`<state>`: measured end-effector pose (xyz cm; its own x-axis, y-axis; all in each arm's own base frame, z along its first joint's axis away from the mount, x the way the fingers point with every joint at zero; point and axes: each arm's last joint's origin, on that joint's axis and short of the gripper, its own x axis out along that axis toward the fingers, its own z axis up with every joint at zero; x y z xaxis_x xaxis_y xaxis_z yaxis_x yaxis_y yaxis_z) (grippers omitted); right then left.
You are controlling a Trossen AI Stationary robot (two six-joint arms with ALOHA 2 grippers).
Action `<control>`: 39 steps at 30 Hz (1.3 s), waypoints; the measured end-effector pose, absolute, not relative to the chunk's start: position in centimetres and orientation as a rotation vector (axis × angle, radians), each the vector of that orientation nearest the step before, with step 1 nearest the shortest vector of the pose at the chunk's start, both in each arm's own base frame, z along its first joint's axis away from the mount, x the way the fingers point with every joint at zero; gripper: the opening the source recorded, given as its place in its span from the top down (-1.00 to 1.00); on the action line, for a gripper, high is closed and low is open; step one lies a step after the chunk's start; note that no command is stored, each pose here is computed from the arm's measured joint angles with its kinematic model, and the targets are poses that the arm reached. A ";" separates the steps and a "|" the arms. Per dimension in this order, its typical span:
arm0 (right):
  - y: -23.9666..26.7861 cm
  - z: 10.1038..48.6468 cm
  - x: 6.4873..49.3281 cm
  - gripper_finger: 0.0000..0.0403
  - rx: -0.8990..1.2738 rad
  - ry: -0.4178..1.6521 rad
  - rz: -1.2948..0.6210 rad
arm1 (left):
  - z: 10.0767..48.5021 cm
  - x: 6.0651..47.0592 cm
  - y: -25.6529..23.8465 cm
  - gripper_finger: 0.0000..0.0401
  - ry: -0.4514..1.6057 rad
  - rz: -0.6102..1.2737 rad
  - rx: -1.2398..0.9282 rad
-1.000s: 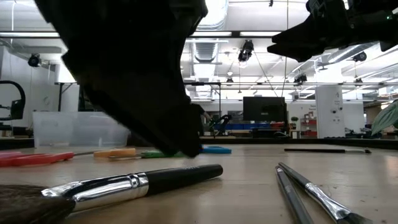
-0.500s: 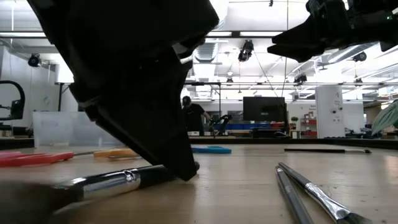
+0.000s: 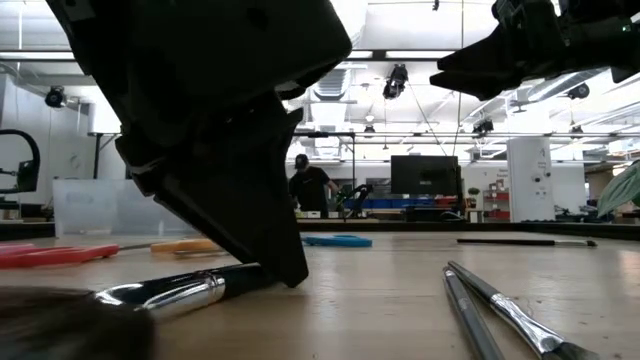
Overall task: Pick & Place Paint Supplies
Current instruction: Put the black paint brush into the transparent bin
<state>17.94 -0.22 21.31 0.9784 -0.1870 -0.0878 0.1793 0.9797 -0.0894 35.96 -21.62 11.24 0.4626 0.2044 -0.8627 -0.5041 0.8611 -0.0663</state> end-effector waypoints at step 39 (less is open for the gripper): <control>-0.2 21.3 18.0 -0.64 -0.082 0.096 -0.184 | 11.7 36.1 -21.7 0.84 1.002 0.432 -0.338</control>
